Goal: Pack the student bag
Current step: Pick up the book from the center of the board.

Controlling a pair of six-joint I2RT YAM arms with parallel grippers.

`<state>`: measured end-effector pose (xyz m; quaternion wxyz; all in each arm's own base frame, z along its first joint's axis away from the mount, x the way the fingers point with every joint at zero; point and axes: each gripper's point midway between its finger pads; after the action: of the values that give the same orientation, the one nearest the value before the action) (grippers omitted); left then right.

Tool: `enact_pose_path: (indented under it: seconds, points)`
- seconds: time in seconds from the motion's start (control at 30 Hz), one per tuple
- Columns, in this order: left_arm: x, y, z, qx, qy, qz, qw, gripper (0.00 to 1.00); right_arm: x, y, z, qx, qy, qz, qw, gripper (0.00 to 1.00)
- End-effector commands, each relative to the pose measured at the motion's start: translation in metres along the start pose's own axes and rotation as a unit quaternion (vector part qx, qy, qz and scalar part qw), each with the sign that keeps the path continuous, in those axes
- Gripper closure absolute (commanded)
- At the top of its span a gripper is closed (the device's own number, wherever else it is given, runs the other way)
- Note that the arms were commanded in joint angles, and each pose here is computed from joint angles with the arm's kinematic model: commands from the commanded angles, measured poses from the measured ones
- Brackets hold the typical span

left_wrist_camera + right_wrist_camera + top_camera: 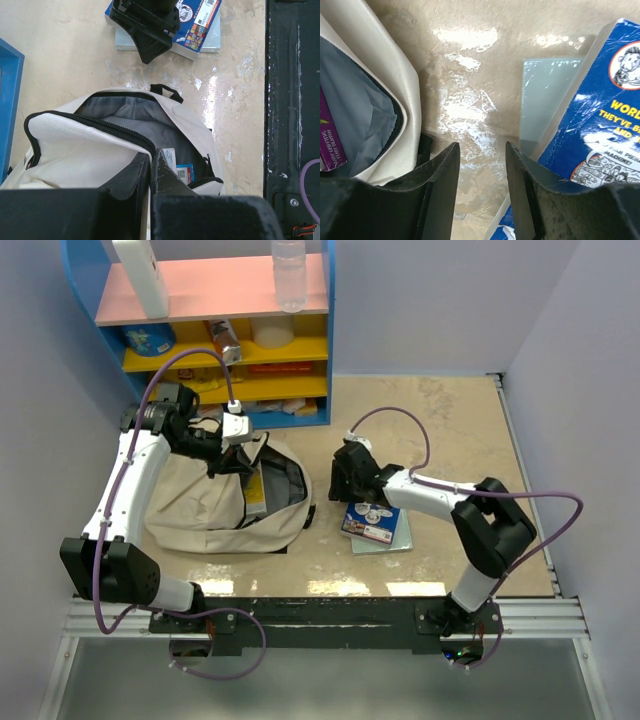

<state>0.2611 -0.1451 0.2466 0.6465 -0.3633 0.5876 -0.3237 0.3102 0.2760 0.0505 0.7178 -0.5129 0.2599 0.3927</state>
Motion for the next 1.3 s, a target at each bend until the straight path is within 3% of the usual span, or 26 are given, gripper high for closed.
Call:
enact_pose_path:
  seconds: [0.0,0.2,0.4,0.5,0.67,0.93,1.27]
  points:
    - [-0.001,-0.025,-0.005,0.028,0.007,-0.042,0.999,1.0,-0.009,-0.013,-0.009,0.001,0.006,-0.026,1.0,0.55]
    - [-0.002,-0.024,-0.005,0.03,0.005,-0.039,0.999,1.0,-0.022,-0.021,-0.01,0.003,-0.005,-0.038,0.999,0.5]
    - [-0.002,-0.025,-0.005,0.027,0.006,-0.04,0.999,1.0,-0.067,-0.055,-0.009,0.028,-0.031,-0.082,0.996,0.31]
    - [-0.002,-0.025,-0.005,0.027,0.005,-0.039,0.999,1.0,-0.083,-0.066,-0.039,0.06,-0.021,-0.108,0.992,0.25]
    - [-0.002,-0.025,-0.006,0.028,0.005,-0.039,0.999,1.0,-0.083,-0.062,-0.107,0.121,0.029,-0.116,0.985,0.06]
    - [-0.003,-0.027,-0.005,0.029,0.003,-0.04,0.999,1.0,-0.069,-0.059,-0.154,0.194,0.039,-0.132,0.971,0.04]
    - [-0.005,-0.027,-0.004,0.028,-0.001,-0.035,0.999,1.0,-0.036,-0.057,-0.159,0.273,-0.025,-0.146,0.95,0.05]
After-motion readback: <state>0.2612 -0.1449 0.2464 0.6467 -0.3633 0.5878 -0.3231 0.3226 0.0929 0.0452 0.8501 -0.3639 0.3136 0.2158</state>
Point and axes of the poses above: each gripper's point midway between its finger pads, its own x axis out along the fingers, its own z axis along the line the jaws close on, y = z × x, and after that the axes turned 3 degrees about x, right-handed
